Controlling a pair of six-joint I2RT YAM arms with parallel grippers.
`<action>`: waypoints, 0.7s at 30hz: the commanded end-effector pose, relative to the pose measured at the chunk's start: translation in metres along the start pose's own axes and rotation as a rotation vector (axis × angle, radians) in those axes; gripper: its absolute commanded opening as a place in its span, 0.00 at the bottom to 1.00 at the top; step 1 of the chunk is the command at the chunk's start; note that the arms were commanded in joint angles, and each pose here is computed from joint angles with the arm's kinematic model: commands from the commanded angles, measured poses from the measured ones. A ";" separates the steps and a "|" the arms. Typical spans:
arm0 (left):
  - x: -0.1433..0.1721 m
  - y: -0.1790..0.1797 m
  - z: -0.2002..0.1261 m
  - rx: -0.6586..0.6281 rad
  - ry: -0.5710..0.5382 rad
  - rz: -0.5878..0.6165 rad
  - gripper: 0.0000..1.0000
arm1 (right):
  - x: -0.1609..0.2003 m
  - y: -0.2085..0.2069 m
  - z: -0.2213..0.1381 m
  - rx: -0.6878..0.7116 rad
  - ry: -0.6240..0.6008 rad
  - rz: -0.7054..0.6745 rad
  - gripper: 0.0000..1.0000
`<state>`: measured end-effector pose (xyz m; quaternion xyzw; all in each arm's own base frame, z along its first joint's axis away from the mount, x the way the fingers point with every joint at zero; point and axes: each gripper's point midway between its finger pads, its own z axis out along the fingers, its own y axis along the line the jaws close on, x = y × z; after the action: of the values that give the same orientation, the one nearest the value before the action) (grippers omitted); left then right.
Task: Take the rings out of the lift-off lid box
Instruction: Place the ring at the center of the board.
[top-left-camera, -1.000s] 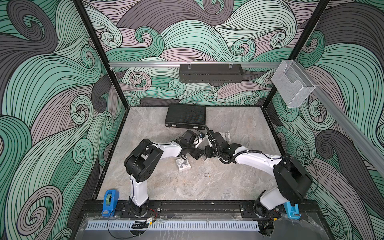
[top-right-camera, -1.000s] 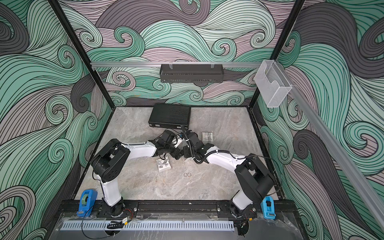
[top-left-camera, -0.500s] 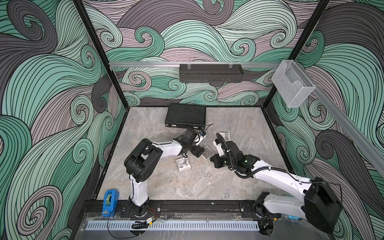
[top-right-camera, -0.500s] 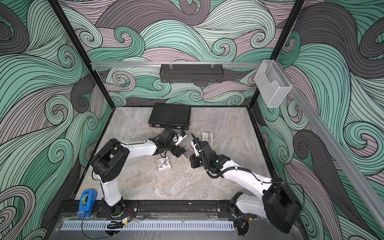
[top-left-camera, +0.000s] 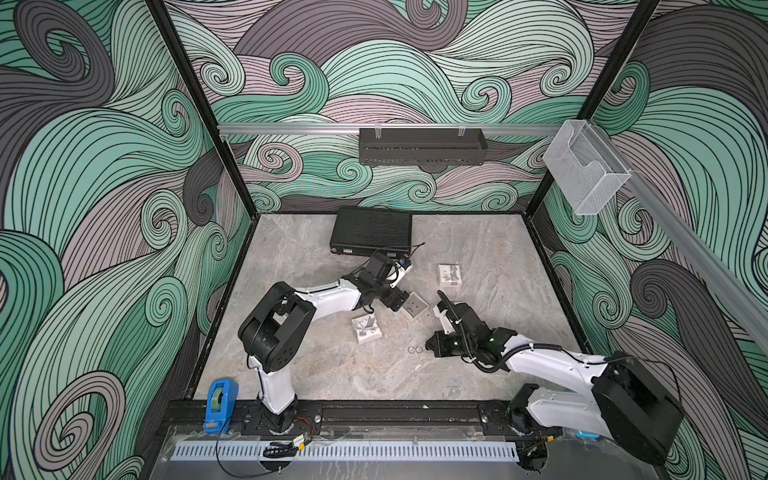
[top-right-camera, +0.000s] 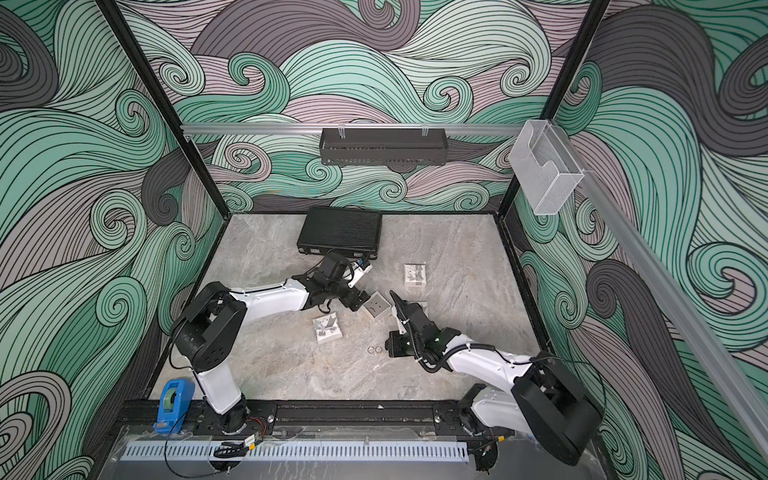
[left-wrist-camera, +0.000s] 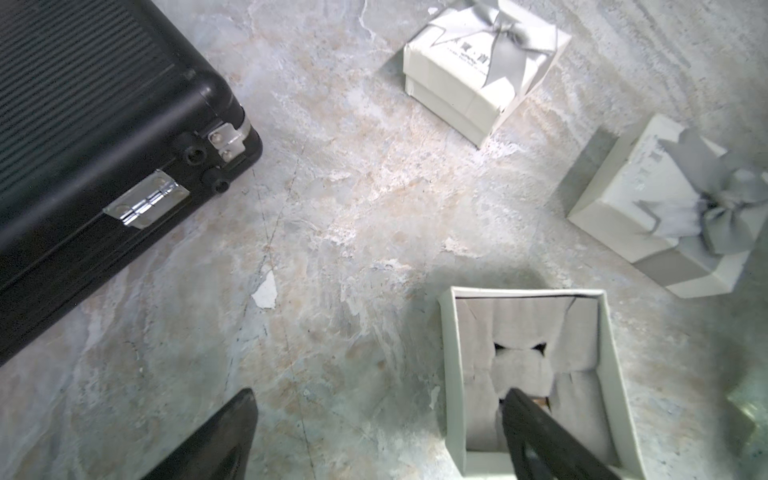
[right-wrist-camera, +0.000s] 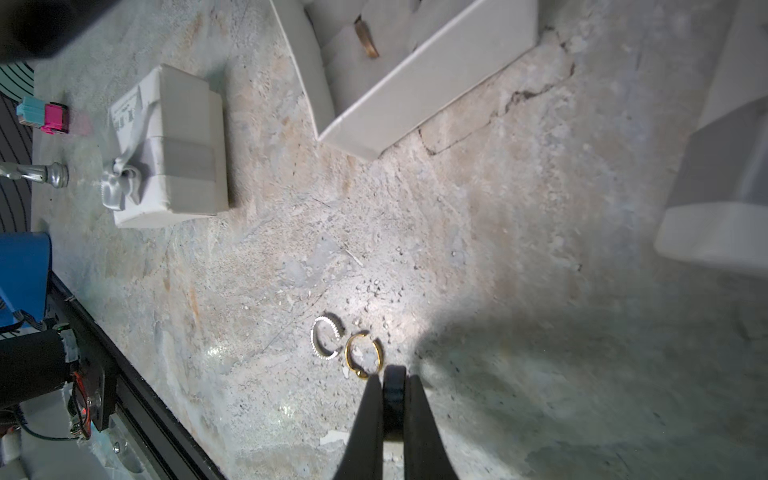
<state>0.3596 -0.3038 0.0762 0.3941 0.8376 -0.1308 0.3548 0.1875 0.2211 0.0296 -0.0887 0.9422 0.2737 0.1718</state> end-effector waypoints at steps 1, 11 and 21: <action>-0.001 0.001 -0.010 -0.009 -0.002 0.004 0.94 | -0.003 0.006 0.008 -0.038 -0.010 0.034 0.00; 0.001 0.002 -0.015 -0.020 -0.003 0.008 0.93 | 0.007 -0.009 0.014 0.017 0.015 0.059 0.04; -0.001 0.002 -0.014 -0.020 -0.008 0.009 0.94 | 0.021 -0.026 0.002 0.083 0.017 0.065 0.18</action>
<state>0.3546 -0.2971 0.0763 0.3925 0.8401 -0.1244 0.3531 0.1858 0.2145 0.0221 -0.0651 0.9438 0.2722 0.1761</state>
